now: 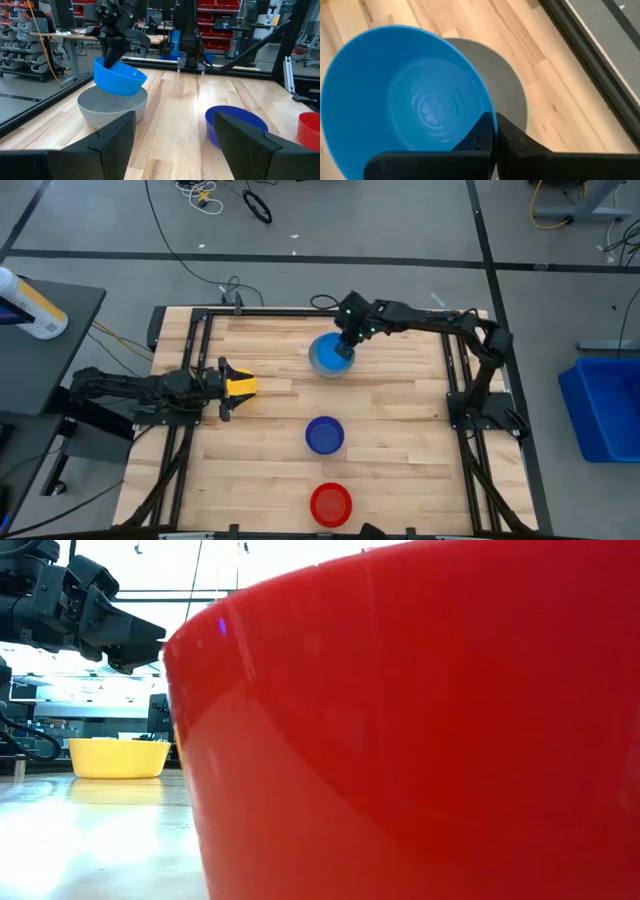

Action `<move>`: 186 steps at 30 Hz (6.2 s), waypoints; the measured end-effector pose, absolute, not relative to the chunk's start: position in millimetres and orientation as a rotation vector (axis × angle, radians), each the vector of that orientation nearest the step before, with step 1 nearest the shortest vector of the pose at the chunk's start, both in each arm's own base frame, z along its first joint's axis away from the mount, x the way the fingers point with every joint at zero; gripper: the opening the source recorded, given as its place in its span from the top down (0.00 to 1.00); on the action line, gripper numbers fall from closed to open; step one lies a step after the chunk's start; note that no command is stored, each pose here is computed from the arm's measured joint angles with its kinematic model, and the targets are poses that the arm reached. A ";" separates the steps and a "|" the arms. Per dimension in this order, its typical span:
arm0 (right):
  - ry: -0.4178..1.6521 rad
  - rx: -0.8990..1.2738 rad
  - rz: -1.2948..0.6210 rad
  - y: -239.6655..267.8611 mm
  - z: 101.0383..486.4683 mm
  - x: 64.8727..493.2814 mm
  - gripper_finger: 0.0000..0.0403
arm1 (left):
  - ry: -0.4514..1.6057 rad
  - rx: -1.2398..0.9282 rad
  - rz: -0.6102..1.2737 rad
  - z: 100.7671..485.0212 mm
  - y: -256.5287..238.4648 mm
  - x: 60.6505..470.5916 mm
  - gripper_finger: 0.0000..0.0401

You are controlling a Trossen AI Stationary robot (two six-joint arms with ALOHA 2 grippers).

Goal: Nest bowls inside each other
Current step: Stack the blue bowl on the gray bowl, then stack the yellow bowl on the blue bowl

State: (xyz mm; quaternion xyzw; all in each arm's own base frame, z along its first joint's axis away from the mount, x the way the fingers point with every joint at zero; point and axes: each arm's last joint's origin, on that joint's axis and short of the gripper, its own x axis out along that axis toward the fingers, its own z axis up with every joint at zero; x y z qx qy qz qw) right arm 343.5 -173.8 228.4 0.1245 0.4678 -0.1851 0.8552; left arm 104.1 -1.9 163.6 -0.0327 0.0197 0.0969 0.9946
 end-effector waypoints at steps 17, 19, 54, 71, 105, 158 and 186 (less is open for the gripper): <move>1.128 0.263 -0.364 -190.0 204.1 359.4 1.00 | 0.041 -0.065 0.194 163.7 -2.0 104.1 0.31; 1.127 0.261 -0.364 -190.5 204.2 359.3 1.00 | 0.041 -0.065 0.194 163.7 -2.0 104.1 0.31; 1.158 0.225 -0.357 -191.0 185.9 366.6 0.59 | 0.047 -0.064 0.188 163.2 -2.1 104.0 0.31; 1.070 0.066 -0.168 -101.4 231.5 407.9 0.56 | 0.049 -0.059 0.193 163.2 -2.0 104.0 0.31; 0.360 -0.102 -0.221 12.4 277.2 306.4 0.54 | 0.247 -0.061 0.310 144.2 -0.1 114.6 0.31; -0.026 -0.041 -0.213 53.5 184.5 97.3 0.61 | 0.703 -0.386 0.543 124.6 1.2 133.9 0.31; -0.076 0.020 -0.204 50.6 179.5 86.8 0.69 | 0.667 -0.356 0.554 127.1 1.9 136.0 0.77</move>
